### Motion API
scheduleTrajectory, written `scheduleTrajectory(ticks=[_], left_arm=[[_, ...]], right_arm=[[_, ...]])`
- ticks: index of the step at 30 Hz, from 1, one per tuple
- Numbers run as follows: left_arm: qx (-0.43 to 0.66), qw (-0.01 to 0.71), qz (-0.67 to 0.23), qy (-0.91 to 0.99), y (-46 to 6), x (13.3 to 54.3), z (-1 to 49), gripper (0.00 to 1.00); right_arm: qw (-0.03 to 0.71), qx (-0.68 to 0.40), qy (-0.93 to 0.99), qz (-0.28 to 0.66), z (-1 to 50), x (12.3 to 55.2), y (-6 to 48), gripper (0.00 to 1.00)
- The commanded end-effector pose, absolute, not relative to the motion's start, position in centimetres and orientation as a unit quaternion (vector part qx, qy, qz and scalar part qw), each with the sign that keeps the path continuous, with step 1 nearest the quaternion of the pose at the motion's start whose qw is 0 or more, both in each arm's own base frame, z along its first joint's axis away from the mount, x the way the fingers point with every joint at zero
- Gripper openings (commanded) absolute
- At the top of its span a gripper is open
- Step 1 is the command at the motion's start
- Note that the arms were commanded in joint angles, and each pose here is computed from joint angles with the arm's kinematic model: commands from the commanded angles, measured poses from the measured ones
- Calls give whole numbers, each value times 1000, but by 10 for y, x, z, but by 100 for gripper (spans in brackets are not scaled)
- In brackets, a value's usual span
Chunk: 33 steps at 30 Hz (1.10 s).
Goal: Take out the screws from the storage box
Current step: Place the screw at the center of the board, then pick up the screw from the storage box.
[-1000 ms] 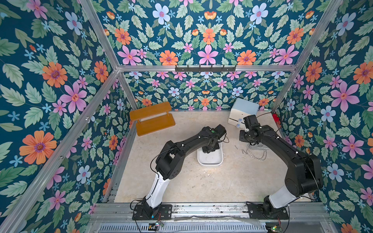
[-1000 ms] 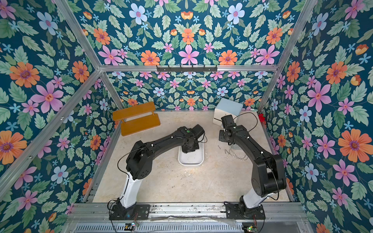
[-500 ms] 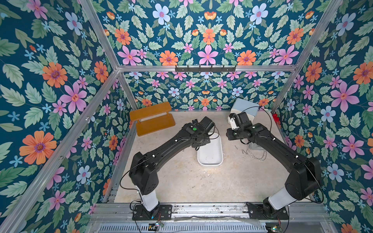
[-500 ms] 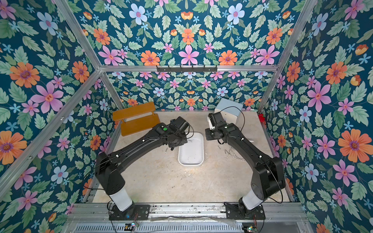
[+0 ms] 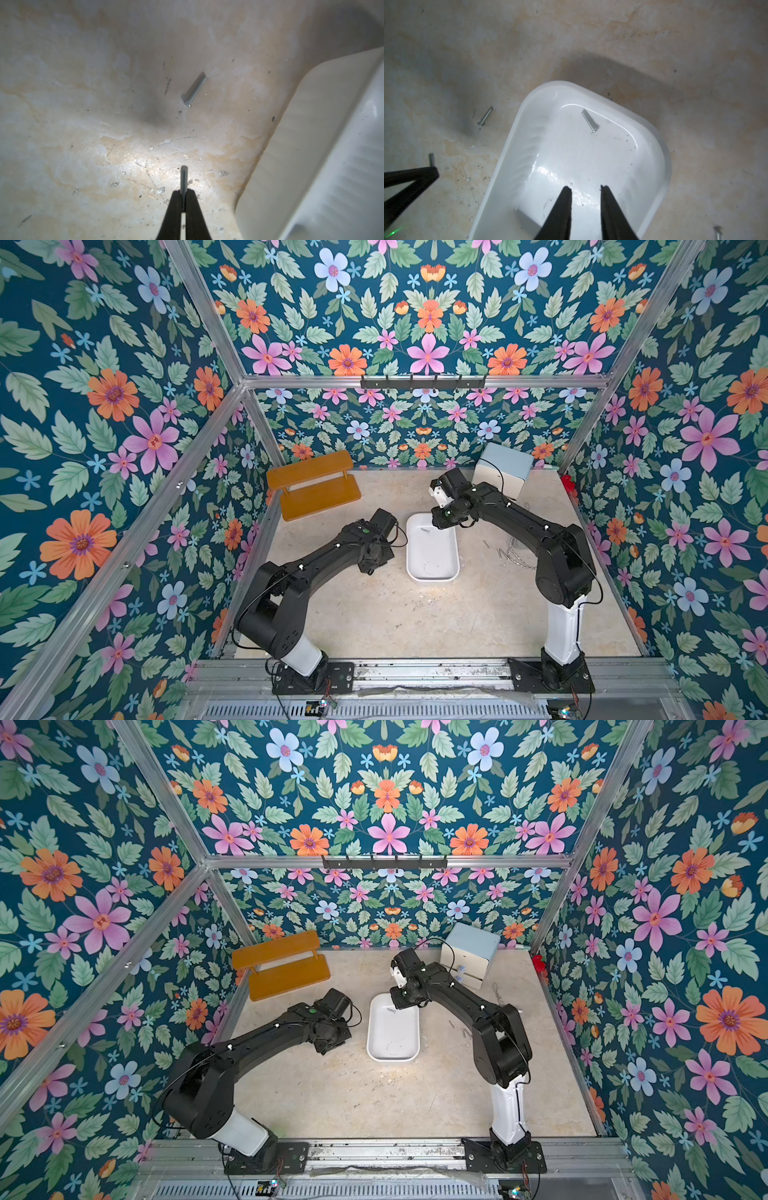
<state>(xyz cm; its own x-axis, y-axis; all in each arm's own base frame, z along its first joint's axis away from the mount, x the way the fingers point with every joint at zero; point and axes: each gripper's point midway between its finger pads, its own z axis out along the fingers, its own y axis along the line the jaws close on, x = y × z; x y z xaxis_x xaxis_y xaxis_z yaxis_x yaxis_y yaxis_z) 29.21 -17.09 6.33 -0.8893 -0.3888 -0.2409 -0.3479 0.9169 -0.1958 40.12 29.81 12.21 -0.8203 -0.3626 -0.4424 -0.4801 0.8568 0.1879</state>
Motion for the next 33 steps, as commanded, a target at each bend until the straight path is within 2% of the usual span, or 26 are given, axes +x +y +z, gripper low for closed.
scheduleTrajectory(ticks=[1,7,11,14,18,22,26,29,33], left_arm=[[-183,147,-100,967,-178,302,55,0],[-174,125,-101,971,-185,306,38,0],[-171,120,-103,972,-189,309,35,9],[-171,118,-98,973,-189,310,35,10],[-166,117,-96,974,-188,308,33,17],[-166,120,-97,974,-186,306,35,29],[-165,131,-101,972,-185,308,45,50],[-164,146,-110,969,-185,309,61,62],[-168,170,-123,963,-183,311,88,69]], right_arm=[[183,-231,946,136,113,401,299,30],[164,-242,949,119,86,403,300,31],[162,-241,952,97,75,410,297,31],[161,-241,953,92,71,415,299,31],[158,-240,953,92,65,420,303,32],[150,-240,955,95,56,423,307,32],[146,-238,955,98,51,425,310,32],[144,-236,956,97,47,428,312,32],[140,-235,957,97,40,430,315,31]])
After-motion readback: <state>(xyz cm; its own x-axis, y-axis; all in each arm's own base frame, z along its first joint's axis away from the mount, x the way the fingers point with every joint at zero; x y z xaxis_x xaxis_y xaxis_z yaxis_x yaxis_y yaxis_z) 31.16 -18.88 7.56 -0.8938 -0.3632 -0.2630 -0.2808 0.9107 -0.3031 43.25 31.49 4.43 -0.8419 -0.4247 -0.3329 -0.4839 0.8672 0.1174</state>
